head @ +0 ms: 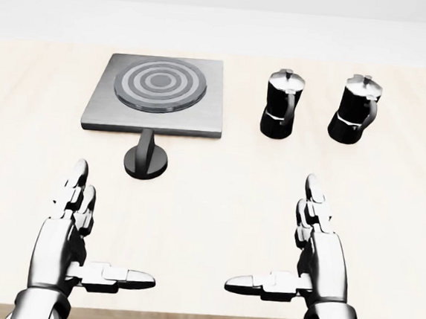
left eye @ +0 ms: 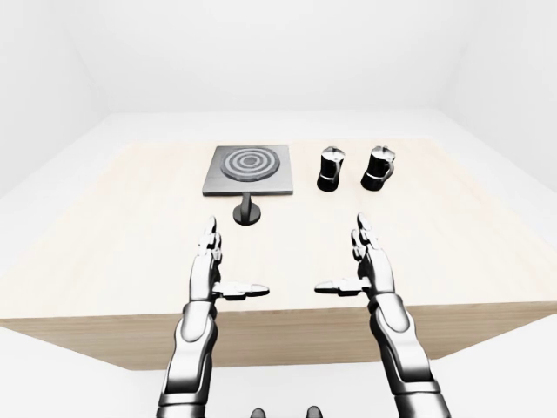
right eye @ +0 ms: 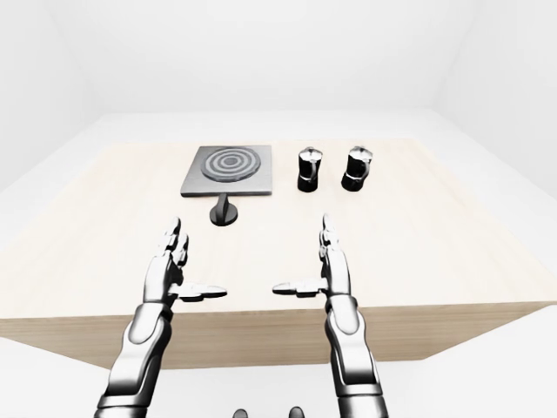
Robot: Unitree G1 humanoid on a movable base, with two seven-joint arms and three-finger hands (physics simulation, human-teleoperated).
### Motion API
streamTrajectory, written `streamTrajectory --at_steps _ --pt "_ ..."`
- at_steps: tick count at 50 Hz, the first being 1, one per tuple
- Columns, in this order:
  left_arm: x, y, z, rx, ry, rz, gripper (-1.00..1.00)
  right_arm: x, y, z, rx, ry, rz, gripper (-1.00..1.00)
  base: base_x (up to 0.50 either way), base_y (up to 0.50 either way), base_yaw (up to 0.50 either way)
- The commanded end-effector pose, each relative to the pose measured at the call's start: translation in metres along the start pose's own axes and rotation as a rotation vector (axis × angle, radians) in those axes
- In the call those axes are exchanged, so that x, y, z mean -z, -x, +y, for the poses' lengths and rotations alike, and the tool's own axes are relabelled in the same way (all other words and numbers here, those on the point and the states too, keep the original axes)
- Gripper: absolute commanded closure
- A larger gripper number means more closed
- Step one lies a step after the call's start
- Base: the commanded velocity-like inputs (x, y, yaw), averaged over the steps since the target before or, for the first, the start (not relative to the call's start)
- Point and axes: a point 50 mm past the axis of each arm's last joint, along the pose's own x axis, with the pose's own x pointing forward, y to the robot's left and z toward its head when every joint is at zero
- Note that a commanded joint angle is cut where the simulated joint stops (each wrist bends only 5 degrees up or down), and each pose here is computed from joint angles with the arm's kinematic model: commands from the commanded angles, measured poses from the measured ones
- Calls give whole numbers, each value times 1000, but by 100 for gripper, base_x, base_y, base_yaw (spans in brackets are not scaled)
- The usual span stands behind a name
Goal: Turn off the stove.
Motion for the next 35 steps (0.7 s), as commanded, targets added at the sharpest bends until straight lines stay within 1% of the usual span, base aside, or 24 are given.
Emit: streamTrajectory --at_steps 1,5,16,35 --pt "1 -1 7 -1 -12 -11 -100 -4 -6 -3 -10 18 14 -100 0 0 0" --pt "-1 0 5 14 -19 -31 -100 -7 -5 -4 -1 22 1 -100 0 0 0" --pt "-4 3 3 38 -16 -41 -100 -9 -6 -3 -12 19 -6 -100 0 0 0" --pt "-8 1 3 41 -3 -41 -100 -11 -7 -3 -24 27 1 -100 0 0 0"
